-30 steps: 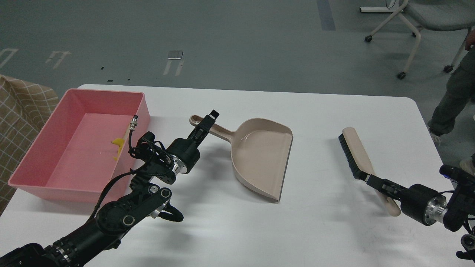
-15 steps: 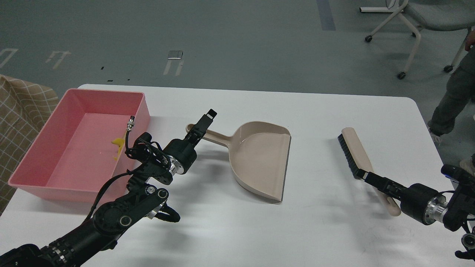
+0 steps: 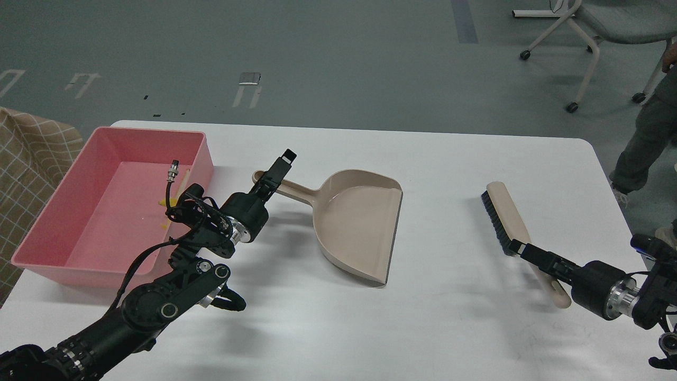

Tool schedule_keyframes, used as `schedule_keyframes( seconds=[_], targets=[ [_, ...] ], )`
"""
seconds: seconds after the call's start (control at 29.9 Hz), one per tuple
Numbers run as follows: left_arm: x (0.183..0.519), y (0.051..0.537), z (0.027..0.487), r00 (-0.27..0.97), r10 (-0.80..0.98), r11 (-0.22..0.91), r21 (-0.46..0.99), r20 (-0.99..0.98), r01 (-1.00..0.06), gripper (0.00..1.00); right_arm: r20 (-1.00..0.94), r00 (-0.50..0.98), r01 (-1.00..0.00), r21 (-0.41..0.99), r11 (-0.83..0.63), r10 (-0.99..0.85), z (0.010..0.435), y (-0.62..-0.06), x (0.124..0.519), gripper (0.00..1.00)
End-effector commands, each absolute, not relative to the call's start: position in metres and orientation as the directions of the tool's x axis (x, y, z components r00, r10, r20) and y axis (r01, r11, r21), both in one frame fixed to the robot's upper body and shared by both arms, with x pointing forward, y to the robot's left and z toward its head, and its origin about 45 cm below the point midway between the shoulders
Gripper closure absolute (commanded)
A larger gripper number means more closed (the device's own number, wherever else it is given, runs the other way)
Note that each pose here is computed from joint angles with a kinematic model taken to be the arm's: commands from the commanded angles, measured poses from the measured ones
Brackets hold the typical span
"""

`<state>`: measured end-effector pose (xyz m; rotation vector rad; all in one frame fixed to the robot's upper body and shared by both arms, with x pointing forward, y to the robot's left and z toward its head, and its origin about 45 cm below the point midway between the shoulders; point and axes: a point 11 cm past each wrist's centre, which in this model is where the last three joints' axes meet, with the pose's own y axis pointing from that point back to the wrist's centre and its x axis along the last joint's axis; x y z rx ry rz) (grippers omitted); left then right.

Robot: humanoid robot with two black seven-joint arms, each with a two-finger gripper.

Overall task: Sweep and dump garbage into bin
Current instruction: 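Release the dustpan handle and withdraw the left gripper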

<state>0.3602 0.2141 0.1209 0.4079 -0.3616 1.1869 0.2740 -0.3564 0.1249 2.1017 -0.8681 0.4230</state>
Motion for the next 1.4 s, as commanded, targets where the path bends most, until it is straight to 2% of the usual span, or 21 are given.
schedule_keyframes(
  seconds=[0.0,0.2,1.37],
  targets=[
    [0.357,0.213,0.119,0.324,0.818,0.311,0.109,0.475,-0.944,0.02,0.557,0.706,-0.708,0.553,-0.439,-0.438,0.126,-0.357,0.275,0.19],
    [0.351,0.203,0.113,0.356,0.79,0.343,0.123,0.499,-0.931,0.02,0.559,0.705,-0.71,0.55,-0.44,-0.437,0.127,-0.357,0.276,0.19],
    [0.333,0.211,0.098,0.341,0.788,0.311,0.147,0.512,-0.939,0.02,0.564,0.702,-0.712,0.559,-0.424,-0.435,0.126,-0.362,0.277,0.19]
  ],
)
